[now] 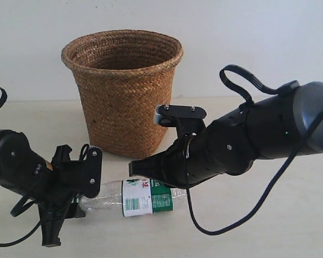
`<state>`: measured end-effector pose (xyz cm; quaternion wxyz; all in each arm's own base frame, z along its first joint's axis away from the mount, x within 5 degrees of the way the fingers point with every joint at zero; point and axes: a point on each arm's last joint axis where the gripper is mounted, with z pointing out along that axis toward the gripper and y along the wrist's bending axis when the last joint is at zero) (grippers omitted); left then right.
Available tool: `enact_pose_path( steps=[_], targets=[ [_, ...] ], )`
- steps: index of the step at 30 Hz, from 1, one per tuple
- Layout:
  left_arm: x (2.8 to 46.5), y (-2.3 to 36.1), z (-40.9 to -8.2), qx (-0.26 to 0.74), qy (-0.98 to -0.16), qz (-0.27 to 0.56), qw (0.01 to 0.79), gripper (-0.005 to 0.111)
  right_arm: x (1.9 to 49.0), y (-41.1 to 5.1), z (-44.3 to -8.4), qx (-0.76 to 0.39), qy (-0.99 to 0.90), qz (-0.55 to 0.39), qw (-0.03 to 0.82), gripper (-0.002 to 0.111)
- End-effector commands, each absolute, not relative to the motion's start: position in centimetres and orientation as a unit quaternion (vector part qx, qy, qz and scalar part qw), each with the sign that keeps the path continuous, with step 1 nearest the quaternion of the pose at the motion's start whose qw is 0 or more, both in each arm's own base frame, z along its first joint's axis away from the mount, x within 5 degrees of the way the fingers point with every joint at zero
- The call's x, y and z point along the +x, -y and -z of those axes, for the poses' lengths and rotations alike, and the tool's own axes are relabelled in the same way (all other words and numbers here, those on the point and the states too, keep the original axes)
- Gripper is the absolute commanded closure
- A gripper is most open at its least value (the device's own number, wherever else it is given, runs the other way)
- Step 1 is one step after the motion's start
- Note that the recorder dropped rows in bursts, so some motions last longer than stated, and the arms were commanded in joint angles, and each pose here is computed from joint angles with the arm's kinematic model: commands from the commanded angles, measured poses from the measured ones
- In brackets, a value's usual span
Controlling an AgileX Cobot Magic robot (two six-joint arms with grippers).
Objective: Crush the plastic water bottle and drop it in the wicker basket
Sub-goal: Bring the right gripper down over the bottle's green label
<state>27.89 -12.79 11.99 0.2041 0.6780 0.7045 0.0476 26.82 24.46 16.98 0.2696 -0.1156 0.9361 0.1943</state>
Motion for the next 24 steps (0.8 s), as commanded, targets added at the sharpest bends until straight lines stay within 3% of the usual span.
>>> enact_pose_path(
  steps=[1,13,24],
  targets=[
    [28.0,13.0,-12.1,0.679,-0.703,-0.049,0.207,0.103,26.9,-24.6,-15.6,-0.118,-0.944,-0.181,0.249,0.108],
    [28.0,13.0,-12.1,0.678,-0.702,-0.051,0.212,0.103,26.5,-25.0,-14.1,-0.118,-0.953,-0.170,0.222,0.108],
    [28.0,13.0,-12.1,0.678,-0.702,-0.051,0.212,0.103,26.2,-24.9,-10.1,-0.101,-0.971,-0.139,0.164,0.108]
  ],
)
